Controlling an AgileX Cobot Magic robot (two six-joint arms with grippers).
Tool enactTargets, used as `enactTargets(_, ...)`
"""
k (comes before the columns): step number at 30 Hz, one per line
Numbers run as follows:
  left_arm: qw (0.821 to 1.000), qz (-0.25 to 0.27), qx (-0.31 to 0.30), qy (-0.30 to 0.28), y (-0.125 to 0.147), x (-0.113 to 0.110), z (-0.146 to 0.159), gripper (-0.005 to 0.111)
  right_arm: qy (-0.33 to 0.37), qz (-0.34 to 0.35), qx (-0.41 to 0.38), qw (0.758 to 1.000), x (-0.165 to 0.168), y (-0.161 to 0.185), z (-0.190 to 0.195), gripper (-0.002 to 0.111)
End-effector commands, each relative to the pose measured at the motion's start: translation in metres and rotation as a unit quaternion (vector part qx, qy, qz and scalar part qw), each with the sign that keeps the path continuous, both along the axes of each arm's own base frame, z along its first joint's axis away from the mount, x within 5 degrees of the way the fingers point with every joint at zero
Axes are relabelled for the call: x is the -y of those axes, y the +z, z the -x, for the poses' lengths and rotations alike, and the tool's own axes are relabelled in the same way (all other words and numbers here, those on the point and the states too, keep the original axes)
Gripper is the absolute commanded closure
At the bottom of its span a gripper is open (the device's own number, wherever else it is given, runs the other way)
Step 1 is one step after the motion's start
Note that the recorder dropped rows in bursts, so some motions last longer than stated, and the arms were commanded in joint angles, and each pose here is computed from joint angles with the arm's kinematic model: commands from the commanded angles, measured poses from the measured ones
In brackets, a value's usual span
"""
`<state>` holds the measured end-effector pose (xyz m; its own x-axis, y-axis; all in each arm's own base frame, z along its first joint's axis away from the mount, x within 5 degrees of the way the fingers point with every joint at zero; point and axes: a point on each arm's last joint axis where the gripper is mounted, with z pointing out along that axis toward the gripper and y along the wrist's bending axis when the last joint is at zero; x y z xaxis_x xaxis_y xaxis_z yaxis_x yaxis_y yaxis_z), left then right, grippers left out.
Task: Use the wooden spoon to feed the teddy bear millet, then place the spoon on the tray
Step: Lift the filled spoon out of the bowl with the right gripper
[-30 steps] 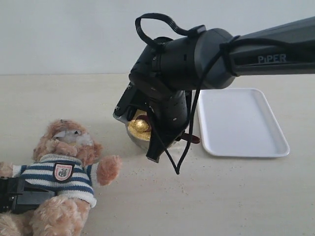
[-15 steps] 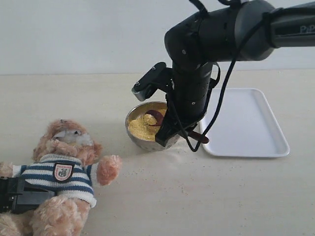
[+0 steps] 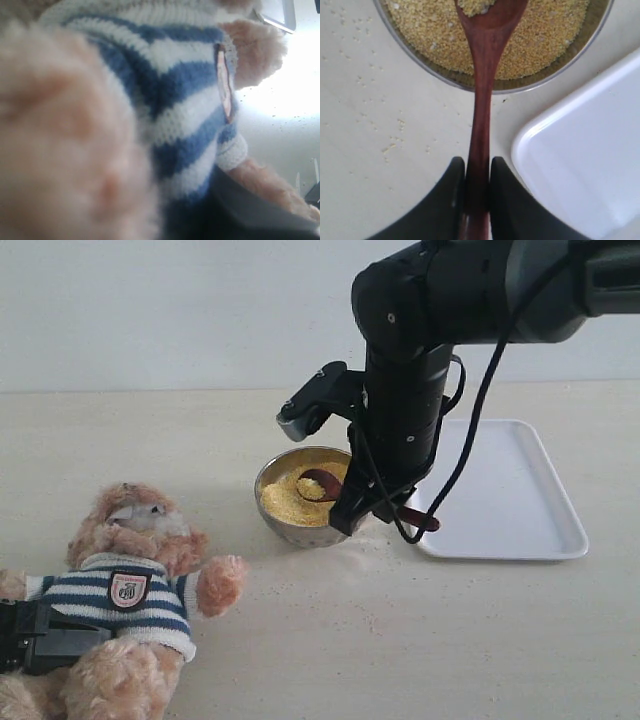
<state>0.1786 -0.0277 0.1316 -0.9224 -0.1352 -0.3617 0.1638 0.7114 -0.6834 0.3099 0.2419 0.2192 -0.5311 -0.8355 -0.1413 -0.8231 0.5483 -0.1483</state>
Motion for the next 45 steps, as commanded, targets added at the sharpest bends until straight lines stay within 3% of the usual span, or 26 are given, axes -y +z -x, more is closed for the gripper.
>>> enactTargets(1,1.000,0.010,0.002,0.002,0.001,0.001,0.000,0.100,0.000,-0.029,0.006,1.000,0.001,0.014,0.001,0.109)
enactTargets(9,1.000,0.010,0.002,0.002,0.001,0.001,0.000,0.100,-0.030,-0.066,-0.004,0.997,0.010,0.020,-0.007,0.109)
enactTargets(16,1.000,0.010,0.002,0.002,0.001,0.001,0.000,0.100,-0.041,-0.159,-0.046,0.985,0.012,0.031,-0.007,0.109)
enactTargets(22,1.000,0.010,0.002,0.002,0.001,0.001,0.000,0.100,-0.042,-0.153,-0.057,0.986,0.016,0.032,-0.007,0.109)
enactTargets(25,1.000,0.010,0.002,0.002,0.001,0.001,0.000,0.100,-0.068,-0.116,-0.040,0.990,0.024,0.030,-0.011,0.109)
enactTargets(27,1.000,0.010,0.002,0.002,0.001,0.001,0.000,0.100,-0.039,-0.112,-0.057,0.991,0.024,0.030,-0.007,0.109)
enactTargets(29,1.000,0.010,0.002,0.002,0.001,0.001,0.000,0.100,-0.067,-0.105,-0.042,0.991,0.026,0.029,-0.010,0.109)
enactTargets(35,1.000,0.010,0.002,0.002,0.001,0.001,0.000,0.100,-0.032,-0.136,-0.071,0.988,0.019,0.031,-0.004,0.109)
enactTargets(38,1.000,0.010,0.002,0.002,0.001,0.001,0.000,0.100,-0.057,-0.131,-0.065,0.988,0.021,0.031,-0.006,0.109)
enactTargets(40,1.000,0.010,0.002,0.002,0.001,0.001,0.000,0.100,-0.007,-0.143,-0.092,0.985,0.018,0.033,0.001,0.109)
enactTargets(45,1.000,0.010,0.002,0.002,0.001,0.001,0.000,0.100,-0.053,-0.128,-0.062,0.988,0.024,0.035,-0.004,0.109)
